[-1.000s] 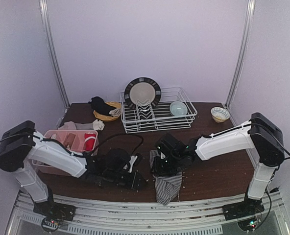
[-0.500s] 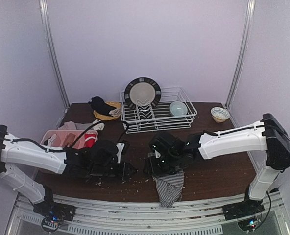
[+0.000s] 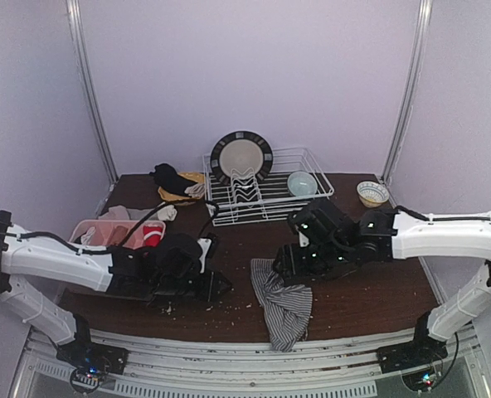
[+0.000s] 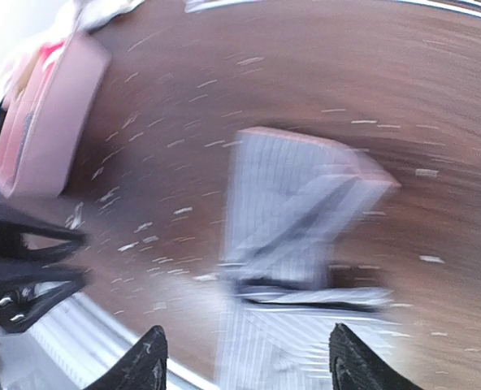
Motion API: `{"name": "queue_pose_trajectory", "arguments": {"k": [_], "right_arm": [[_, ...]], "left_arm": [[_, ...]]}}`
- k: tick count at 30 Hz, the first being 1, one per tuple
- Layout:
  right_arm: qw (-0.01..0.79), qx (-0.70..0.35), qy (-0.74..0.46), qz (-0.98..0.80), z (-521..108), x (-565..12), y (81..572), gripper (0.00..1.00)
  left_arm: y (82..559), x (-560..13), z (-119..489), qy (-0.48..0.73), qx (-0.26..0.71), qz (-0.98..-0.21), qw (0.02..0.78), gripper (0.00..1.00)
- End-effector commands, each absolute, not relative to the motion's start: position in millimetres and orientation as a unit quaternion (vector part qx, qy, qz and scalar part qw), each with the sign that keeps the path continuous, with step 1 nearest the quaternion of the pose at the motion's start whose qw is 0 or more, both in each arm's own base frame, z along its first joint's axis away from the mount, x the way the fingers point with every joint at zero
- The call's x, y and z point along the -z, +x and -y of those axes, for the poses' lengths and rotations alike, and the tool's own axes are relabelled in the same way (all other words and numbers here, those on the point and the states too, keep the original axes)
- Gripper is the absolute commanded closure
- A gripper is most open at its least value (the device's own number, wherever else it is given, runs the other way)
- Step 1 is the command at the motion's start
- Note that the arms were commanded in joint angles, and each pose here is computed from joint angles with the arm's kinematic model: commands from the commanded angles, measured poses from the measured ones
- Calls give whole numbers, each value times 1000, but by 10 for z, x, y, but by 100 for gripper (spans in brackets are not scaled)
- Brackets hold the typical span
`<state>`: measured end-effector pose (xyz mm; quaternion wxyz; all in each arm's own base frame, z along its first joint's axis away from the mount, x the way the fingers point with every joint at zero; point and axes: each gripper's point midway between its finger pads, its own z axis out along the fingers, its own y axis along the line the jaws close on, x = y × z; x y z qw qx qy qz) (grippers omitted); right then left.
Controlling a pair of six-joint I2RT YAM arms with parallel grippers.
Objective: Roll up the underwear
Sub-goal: Fold the underwear at the center of the board, then smooth out the underwear at the center of the board.
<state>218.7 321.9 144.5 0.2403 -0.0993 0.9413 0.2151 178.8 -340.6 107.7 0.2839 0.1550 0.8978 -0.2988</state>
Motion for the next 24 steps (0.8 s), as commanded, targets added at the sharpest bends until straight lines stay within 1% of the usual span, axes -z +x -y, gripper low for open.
{"name": "queue_pose_trajectory", "arguments": {"k": [1, 4, 6, 8, 10, 12, 16, 19, 21, 24], "right_arm": [[255, -174, -49, -950, -2457, -1167, 2306, 34], [260, -197, -26, -945, -2269, -1064, 2295, 34], [260, -194, -10, -946, -2139, -973, 2286, 34], [258, -192, 8, -947, -2033, -888, 2282, 35], [257, -194, 19, -946, -1972, -818, 2272, 35], [258, -191, 30, -947, -1914, -770, 2273, 36], [259, -186, 42, -947, -1843, -711, 2286, 38], [258, -182, 46, -948, -1810, -695, 2301, 38], [256, -180, 46, -949, -1795, -684, 2298, 38], [254, -181, 44, -949, -1791, -671, 2287, 39]], "left_arm": [[1870, -1344, 3692, 182, 321, -881, 296, 55], [1877, -1367, 3914, 213, 319, -879, 282, 40], [1899, -1359, 4064, 237, 313, -877, 277, 35], [1930, -1345, 4217, 260, 301, -877, 269, 34], [1961, -1424, 4411, 283, 298, -872, 267, 38], [1974, -1437, 4584, 300, 300, -867, 262, 45], [1956, -1341, 4943, 329, 319, -858, 232, 64], [1927, -1220, 5169, 345, 334, -853, 206, 76], [1934, -1078, 5275, 352, 334, -853, 192, 80], [2108, -987, 5294, 343, 317, -861, 200, 86]]}}
